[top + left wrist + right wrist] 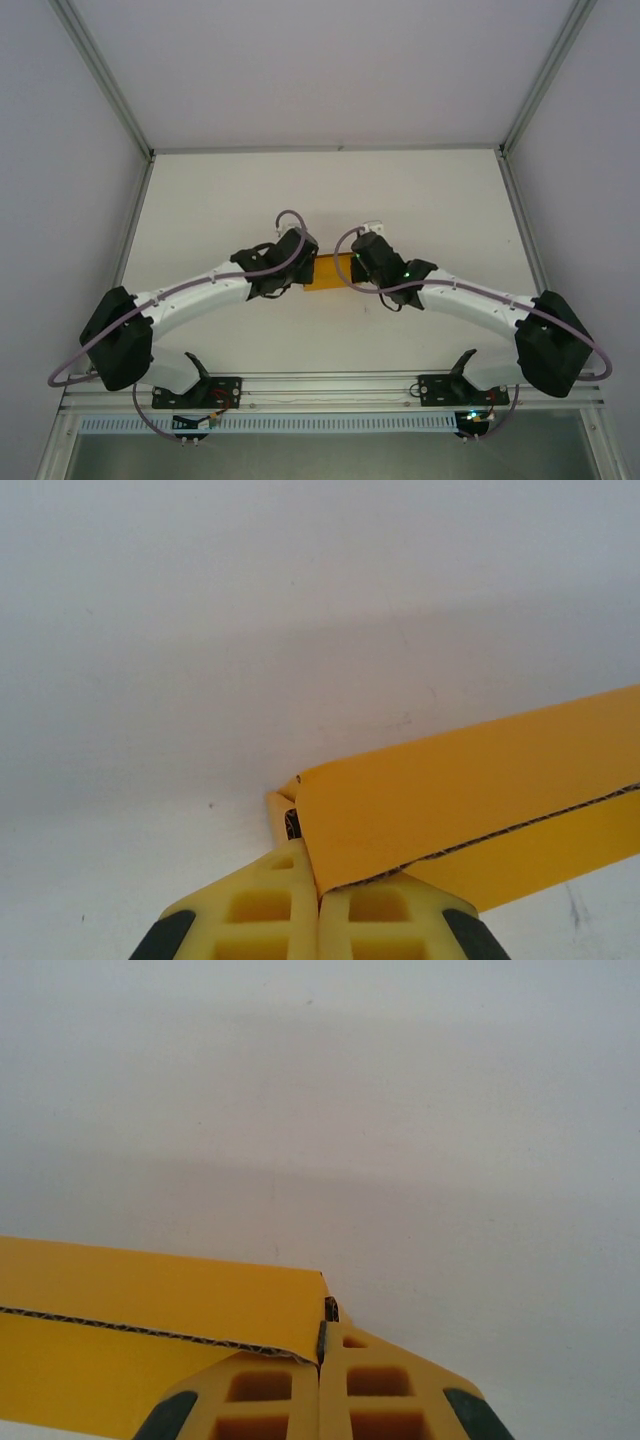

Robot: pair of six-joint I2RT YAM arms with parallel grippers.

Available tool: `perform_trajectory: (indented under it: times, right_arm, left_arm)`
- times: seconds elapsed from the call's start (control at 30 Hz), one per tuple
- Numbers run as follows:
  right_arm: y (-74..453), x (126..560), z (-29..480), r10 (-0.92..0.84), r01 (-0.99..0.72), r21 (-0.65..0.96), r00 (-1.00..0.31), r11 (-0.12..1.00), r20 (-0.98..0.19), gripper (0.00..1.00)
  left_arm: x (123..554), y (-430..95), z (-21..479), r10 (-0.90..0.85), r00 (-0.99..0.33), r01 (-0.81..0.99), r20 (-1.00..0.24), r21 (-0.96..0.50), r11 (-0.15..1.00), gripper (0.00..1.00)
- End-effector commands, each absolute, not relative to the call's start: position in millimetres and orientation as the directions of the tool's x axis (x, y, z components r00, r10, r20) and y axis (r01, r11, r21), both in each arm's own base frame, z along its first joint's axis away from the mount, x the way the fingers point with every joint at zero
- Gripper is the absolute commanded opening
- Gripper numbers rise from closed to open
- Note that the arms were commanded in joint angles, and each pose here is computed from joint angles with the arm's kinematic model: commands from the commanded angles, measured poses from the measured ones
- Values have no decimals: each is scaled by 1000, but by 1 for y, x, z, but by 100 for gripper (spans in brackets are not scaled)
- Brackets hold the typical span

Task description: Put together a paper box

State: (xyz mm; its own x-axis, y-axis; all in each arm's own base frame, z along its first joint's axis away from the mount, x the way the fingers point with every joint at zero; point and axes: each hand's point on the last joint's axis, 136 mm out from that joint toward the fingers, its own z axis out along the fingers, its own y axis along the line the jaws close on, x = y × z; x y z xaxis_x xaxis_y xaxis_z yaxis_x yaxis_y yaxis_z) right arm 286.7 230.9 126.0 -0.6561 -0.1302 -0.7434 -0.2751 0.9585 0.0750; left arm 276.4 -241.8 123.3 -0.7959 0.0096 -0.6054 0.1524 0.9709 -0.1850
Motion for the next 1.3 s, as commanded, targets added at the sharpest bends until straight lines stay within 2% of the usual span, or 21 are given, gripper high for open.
perform_trajectory:
  times: [0.0, 0.13, 0.2, 0.23, 0.27, 0.4, 0.53, 0.63, 0.8, 1.07, 1.13, 1.2, 1.27]
  right_arm:
    - [219, 267, 83, -238, -332, 8, -692, 943, -682, 0]
    - [215, 255, 72, -256, -363, 26, -705, 932, -662, 0]
    - [220, 251, 82, -222, -366, 80, -708, 927, -671, 6]
    - [223, 251, 91, -205, -369, 103, -702, 924, -682, 10]
    - [228, 251, 105, -190, -383, 132, -693, 914, -696, 19]
    - [237, 250, 156, -162, -428, 191, -661, 883, -733, 42]
    - [233, 258, 187, -55, -363, 275, -686, 891, -726, 55]
    - [231, 272, 193, 26, -304, 327, -694, 895, -719, 56]
    - [224, 289, 161, 51, -192, 315, -779, 930, -625, 53]
    - [224, 274, 105, 78, -152, 362, -833, 920, -548, 45]
    - [223, 274, 93, 85, -160, 368, -819, 916, -568, 44]
    - [220, 274, 84, 94, -155, 364, -808, 918, -582, 43]
    - [214, 271, 77, 103, -137, 354, -807, 925, -582, 41]
  left_arm:
    - [231, -229, 58, 139, -875, 214, -463, -113, 970, 0]
    - [221, -225, 43, 166, -866, 227, -471, -75, 971, 0]
    - [221, -220, 39, 164, -870, 207, -464, -43, 978, 0]
    - [221, -219, 37, 159, -871, 198, -464, -36, 980, 0]
    - [222, -219, 37, 157, -871, 194, -465, -32, 981, 0]
    - [222, -217, 43, 163, -863, 196, -478, -19, 980, 0]
    - [226, -218, 56, 160, -843, 196, -514, -17, 980, 0]
    - [227, -222, 63, 168, -831, 208, -531, -17, 978, 0]
    - [231, -223, 68, 182, -827, 211, -532, 5, 977, 0]
    - [233, -229, 78, 178, -840, 199, -512, 12, 980, 3]
    - [232, -235, 81, 189, -848, 220, -494, -5, 976, 11]
    - [228, -241, 86, 214, -848, 259, -484, -27, 966, 30]
    - [229, -238, 97, 221, -845, 260, -487, -14, 966, 39]
